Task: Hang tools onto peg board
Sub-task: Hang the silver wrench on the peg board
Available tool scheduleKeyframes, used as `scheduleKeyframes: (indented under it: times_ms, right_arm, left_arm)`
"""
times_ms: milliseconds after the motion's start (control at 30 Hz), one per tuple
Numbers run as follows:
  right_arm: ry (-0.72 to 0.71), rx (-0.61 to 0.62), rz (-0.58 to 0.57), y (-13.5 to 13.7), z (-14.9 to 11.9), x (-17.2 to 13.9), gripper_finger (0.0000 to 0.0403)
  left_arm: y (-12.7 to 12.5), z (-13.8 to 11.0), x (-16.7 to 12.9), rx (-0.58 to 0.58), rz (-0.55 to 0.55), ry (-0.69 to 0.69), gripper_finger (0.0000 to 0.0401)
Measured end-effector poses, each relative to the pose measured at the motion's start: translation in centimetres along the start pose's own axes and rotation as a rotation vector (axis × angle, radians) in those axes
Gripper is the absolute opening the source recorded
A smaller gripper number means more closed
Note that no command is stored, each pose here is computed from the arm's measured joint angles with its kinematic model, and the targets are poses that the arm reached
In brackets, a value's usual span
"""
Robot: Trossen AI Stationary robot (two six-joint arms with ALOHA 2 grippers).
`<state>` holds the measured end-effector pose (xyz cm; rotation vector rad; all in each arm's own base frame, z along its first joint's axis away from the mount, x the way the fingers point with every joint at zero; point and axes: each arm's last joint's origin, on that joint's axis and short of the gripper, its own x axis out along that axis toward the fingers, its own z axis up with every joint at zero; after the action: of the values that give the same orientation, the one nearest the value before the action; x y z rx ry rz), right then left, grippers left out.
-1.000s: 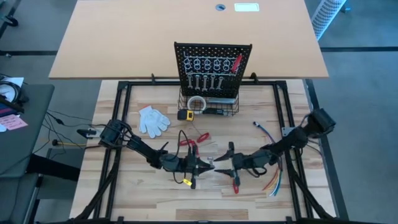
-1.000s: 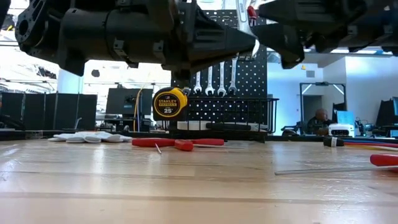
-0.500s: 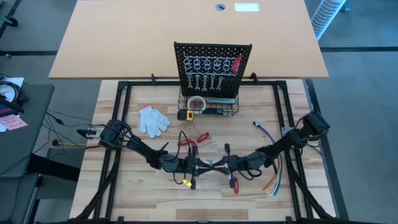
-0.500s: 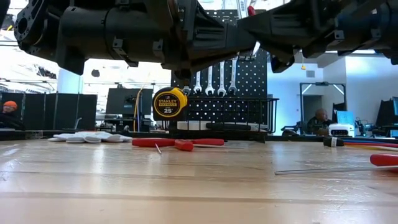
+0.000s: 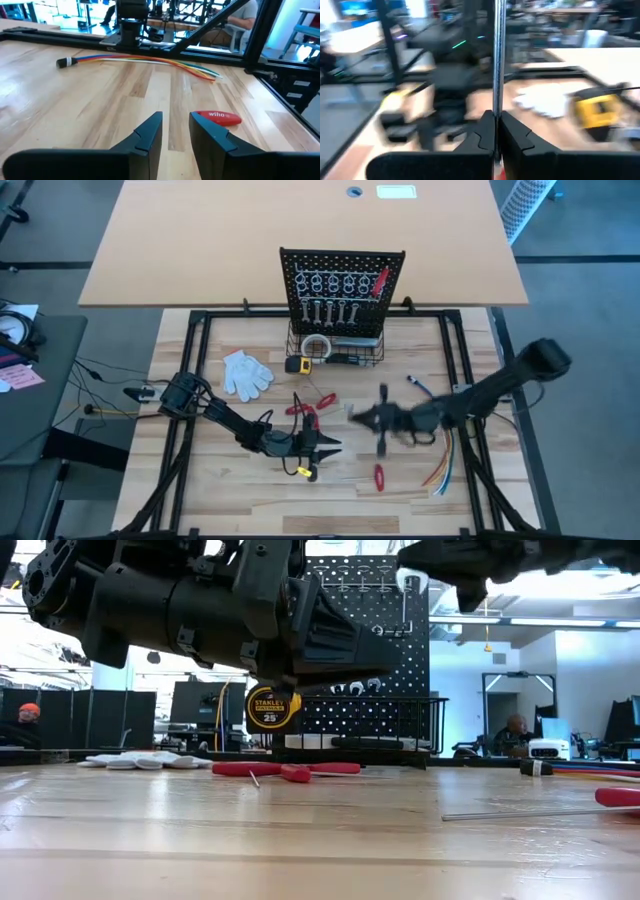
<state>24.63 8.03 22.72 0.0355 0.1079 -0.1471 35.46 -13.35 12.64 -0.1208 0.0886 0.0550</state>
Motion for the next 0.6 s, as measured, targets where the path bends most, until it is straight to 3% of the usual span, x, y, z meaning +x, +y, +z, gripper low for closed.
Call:
scheduleKeyframes:
  times_ms: [167,433,600]
  right_arm:
    - [0.068,0.092,-0.131,-5.8,1.5,-0.5,0.0013]
    - [0.084,0.177,-0.225,-13.7,0.3,0.0,0.0012]
    - [0.087,0.213,-0.248,-16.9,-0.4,-1.5,0.0014]
  left_arm:
    - [0.0,0.0,0.0,-0.017,0.0,0.002,0.0095]
    - [0.1,-0.2,0.0,-0.023,0.017,0.013,0.0095]
    - [0.2,-0.4,0.0,-0.034,0.027,0.039,0.0095]
